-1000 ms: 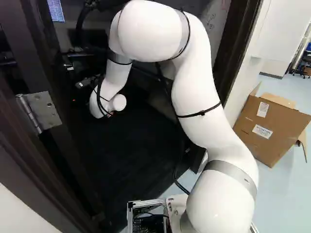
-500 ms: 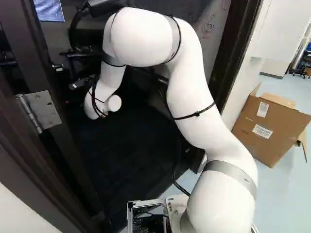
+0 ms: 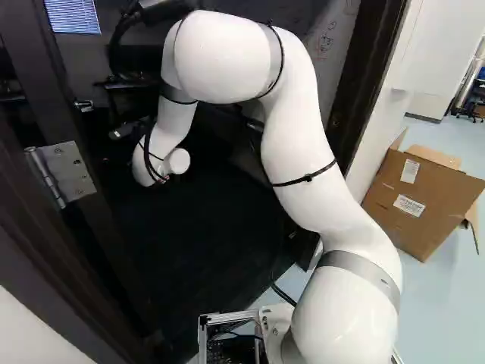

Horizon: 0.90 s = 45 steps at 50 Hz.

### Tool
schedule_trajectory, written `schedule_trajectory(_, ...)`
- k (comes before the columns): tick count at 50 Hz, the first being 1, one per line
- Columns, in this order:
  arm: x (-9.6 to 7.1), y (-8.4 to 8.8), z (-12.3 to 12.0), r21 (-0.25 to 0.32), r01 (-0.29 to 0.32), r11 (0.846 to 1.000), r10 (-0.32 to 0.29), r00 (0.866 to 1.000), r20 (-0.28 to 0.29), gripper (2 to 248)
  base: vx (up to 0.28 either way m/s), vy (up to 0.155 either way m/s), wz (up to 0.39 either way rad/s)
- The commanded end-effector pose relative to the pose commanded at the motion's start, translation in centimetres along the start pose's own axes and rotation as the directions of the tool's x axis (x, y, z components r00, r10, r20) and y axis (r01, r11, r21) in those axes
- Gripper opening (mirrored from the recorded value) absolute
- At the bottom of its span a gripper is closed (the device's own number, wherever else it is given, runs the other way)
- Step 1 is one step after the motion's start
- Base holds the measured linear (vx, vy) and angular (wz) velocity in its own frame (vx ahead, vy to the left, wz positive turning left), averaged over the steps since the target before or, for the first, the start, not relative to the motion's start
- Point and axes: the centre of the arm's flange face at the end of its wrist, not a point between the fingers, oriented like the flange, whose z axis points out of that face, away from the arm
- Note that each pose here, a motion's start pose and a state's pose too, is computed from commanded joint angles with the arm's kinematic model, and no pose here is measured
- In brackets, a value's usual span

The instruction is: Open the door and move inside

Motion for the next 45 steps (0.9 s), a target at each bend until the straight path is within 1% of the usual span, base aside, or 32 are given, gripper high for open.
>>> schedule_trajectory(18, -0.2, 1.4, -1.3, -0.023, -0.007, 1.000, 0.007, 1.000, 0.011, 247, 0.000, 0.000, 0.000)
schedule_trajectory(45, -0.9, 4.9, -4.1, -0.085, -0.022, 0.996, 0.025, 0.999, 0.032, 247, 0.000, 0.000, 0.000)
